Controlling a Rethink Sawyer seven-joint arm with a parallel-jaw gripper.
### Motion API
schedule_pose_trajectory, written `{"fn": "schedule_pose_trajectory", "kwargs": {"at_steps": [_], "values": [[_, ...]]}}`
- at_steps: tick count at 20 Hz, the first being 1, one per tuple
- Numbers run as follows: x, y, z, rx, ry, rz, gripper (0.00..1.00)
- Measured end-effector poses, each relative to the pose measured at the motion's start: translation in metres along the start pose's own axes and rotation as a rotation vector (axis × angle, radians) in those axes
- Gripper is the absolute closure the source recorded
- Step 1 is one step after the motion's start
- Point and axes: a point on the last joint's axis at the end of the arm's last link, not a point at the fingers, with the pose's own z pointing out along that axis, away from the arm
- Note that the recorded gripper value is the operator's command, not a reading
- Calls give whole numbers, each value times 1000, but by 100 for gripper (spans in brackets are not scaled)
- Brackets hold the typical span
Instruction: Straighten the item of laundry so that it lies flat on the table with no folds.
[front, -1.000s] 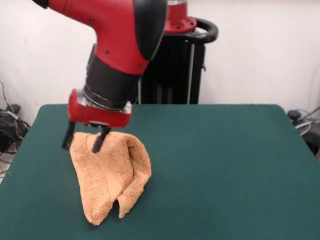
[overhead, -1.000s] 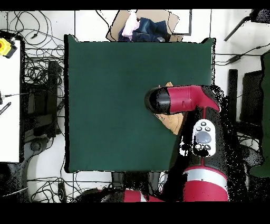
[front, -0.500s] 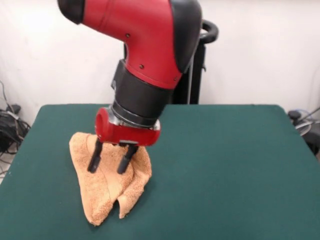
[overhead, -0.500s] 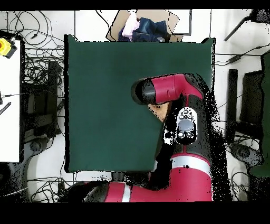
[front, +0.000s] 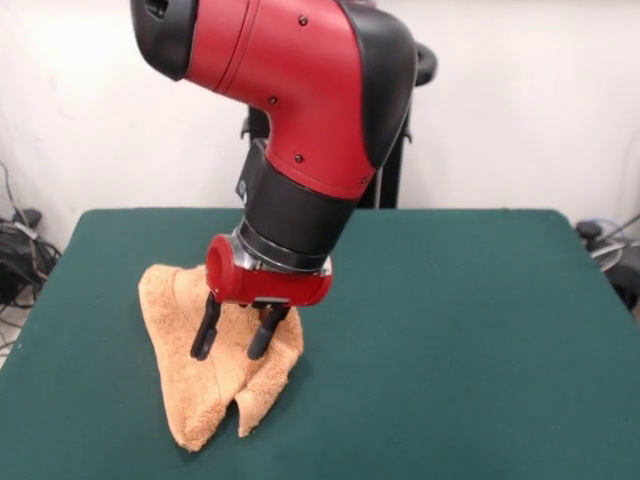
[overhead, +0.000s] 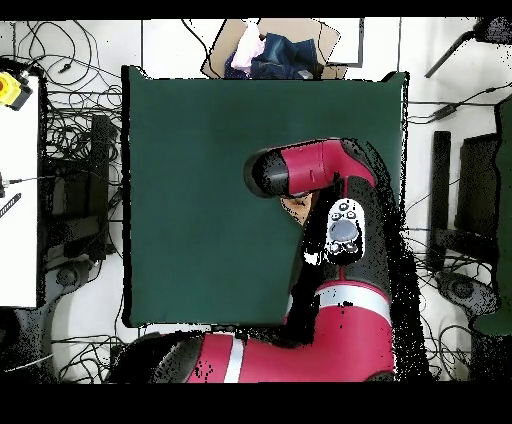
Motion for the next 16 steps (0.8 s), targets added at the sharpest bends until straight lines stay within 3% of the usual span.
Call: {"fn": "schedule_pose_trajectory", "kwargs": {"at_steps": [8, 16], "values": [[1, 0, 6, 1, -12, -1, 0], [2, 1, 49, -37, -91, 37, 0]]}}
